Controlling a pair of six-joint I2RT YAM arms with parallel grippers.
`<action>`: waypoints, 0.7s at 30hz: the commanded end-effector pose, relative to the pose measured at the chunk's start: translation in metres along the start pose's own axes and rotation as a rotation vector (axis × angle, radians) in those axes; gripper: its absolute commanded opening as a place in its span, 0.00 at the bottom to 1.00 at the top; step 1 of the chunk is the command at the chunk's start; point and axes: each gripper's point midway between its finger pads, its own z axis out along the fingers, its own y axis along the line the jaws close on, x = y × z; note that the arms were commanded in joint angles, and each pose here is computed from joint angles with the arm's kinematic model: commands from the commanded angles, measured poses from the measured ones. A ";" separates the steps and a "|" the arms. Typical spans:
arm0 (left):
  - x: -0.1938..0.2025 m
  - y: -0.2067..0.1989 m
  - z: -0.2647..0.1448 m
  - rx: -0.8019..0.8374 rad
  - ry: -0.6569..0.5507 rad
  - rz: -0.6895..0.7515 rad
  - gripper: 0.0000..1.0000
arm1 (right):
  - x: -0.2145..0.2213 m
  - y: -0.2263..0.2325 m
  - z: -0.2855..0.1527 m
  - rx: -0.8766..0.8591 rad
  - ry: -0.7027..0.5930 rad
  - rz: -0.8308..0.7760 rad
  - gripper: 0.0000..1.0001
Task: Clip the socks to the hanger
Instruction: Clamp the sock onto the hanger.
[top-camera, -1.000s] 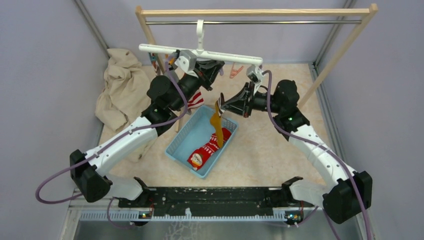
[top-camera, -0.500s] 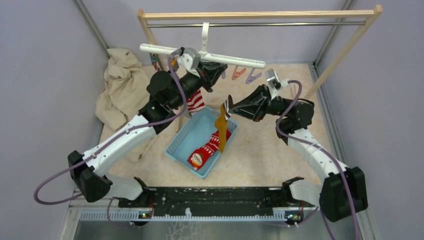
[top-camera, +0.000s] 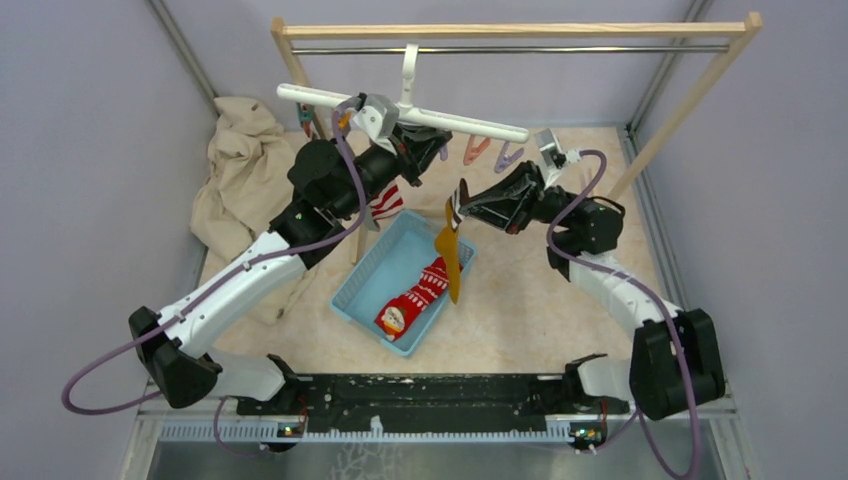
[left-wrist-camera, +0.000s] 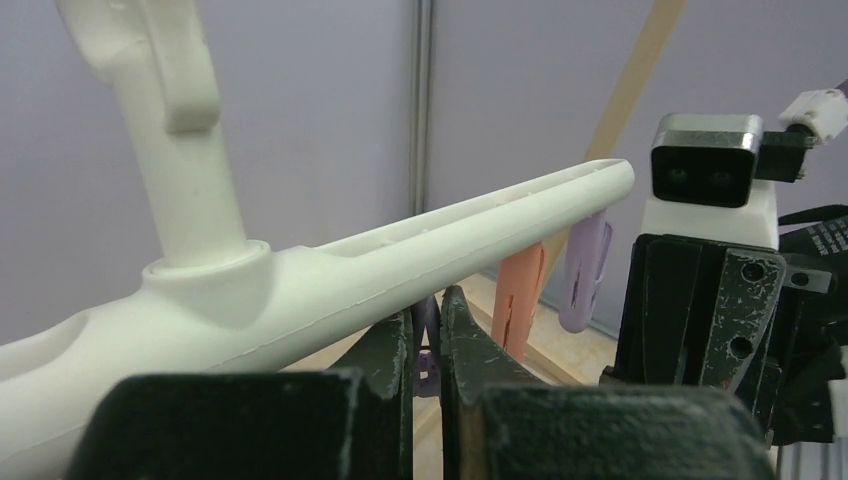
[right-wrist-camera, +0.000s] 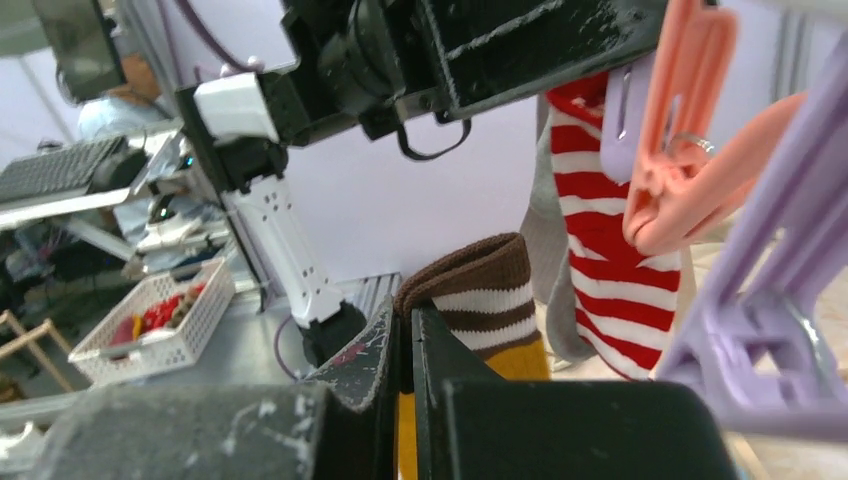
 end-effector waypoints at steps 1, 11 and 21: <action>0.007 -0.004 -0.005 0.010 0.047 -0.003 0.00 | -0.023 -0.013 0.007 0.184 -0.009 -0.199 0.00; 0.008 -0.003 0.005 -0.004 0.044 -0.049 0.00 | -0.029 -0.059 0.003 0.631 0.092 -0.392 0.00; 0.008 0.000 0.008 -0.017 0.028 -0.037 0.00 | -0.018 -0.091 0.007 0.808 0.162 -0.411 0.00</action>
